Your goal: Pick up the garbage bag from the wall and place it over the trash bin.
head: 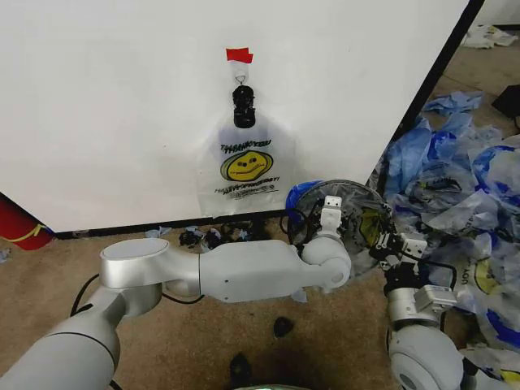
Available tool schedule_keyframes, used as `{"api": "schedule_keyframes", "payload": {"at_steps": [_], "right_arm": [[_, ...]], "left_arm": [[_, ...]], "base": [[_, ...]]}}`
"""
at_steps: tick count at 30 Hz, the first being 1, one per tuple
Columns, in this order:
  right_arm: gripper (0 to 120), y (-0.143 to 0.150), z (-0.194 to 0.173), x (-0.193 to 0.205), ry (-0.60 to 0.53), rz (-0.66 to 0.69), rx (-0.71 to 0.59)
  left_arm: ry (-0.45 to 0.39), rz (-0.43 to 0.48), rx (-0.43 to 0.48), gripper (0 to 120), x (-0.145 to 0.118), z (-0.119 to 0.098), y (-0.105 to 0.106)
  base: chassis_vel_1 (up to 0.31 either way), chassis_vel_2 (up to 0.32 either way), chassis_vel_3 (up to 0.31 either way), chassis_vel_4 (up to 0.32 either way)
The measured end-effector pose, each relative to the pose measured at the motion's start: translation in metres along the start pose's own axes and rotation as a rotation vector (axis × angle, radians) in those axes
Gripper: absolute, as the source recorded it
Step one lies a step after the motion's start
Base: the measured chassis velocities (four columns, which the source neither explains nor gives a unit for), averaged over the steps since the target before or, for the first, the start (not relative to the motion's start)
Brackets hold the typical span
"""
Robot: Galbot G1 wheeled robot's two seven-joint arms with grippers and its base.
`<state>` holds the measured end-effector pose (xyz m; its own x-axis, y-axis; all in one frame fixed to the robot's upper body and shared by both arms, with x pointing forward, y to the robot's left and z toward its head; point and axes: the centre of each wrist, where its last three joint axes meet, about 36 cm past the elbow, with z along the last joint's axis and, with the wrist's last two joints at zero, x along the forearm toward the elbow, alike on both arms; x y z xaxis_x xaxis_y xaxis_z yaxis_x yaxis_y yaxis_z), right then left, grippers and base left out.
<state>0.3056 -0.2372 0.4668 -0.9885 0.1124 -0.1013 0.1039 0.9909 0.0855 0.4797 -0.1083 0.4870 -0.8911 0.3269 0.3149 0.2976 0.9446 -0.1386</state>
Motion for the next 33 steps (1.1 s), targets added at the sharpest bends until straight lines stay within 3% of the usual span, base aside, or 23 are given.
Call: {"api": "schedule_keyframes", "payload": {"at_steps": [24, 33], "right_arm": [[0, 0.002, -0.004, 0.008, -0.001, -0.008, -0.008], [0, 0.0, 0.0, -0.001, 0.001, 0.009, -0.014]], "left_arm": [[-0.014, -0.049, -0.007, 0, -0.008, 0.005, 0.003], [0.057, 0.094, 0.057, 0, 0.052, -0.008, -0.012]], "base": [[0.0, 0.0, 0.0, 0.0], [0.0, 0.0, 0.0, 0.0]]}}
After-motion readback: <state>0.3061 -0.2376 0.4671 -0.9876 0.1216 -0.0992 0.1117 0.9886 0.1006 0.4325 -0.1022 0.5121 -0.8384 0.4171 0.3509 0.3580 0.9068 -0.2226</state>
